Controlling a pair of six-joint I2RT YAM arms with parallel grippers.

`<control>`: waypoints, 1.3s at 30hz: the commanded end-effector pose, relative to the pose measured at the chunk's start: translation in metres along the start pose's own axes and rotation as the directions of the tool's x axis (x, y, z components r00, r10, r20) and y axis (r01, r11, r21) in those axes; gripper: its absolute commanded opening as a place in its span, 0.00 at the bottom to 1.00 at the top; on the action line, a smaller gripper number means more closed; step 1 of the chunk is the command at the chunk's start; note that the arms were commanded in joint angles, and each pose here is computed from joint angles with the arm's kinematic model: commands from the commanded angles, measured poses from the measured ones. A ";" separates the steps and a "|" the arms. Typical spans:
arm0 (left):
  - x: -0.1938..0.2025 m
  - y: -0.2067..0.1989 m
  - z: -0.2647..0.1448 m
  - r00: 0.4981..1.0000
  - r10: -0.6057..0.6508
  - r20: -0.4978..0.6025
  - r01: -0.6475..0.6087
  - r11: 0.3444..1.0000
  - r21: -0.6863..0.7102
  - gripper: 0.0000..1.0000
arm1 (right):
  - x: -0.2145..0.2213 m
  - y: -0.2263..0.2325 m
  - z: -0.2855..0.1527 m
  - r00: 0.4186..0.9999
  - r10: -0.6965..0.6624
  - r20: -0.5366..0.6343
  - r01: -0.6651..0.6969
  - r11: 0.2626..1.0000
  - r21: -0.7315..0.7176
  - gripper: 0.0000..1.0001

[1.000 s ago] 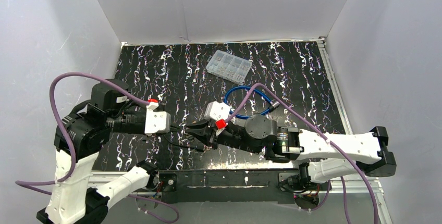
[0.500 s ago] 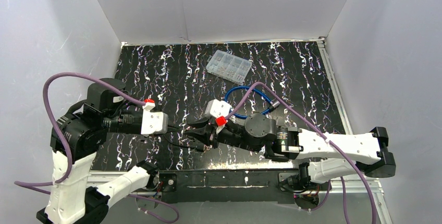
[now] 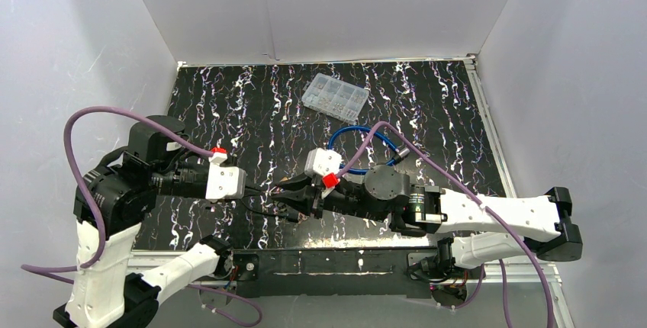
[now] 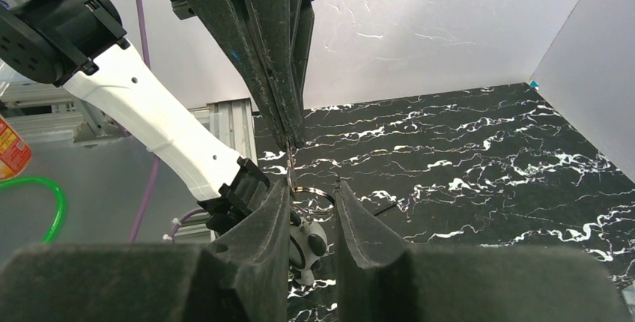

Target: Unlock with the key

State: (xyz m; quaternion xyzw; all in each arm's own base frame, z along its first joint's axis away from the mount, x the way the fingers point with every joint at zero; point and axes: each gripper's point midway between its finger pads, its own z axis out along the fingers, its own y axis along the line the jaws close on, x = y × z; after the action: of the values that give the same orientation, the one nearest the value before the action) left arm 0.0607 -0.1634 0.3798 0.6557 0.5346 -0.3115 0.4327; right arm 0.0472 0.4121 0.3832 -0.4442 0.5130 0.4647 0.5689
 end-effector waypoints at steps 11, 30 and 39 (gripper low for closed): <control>-0.001 -0.010 -0.004 1.000 -0.006 -0.002 0.006 1.000 0.029 0.00 | -0.035 0.001 0.001 0.993 -0.045 0.106 0.047 0.999 -0.021 0.28; -0.003 -0.006 -0.005 1.000 0.017 -0.002 -0.017 1.000 0.008 0.00 | -0.034 0.005 0.006 0.992 -0.079 0.101 0.084 0.995 -0.046 0.26; -0.007 -0.006 -0.007 1.000 0.027 0.008 -0.027 1.000 0.002 0.00 | -0.027 0.004 0.012 0.995 -0.089 0.048 0.091 0.995 -0.043 0.29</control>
State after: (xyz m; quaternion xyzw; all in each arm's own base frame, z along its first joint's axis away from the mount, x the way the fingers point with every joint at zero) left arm 0.0583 -0.1596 0.3799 0.6609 0.5337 -0.3034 0.4316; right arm 0.0419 0.4242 0.3826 -0.4844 0.4829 0.4512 0.5732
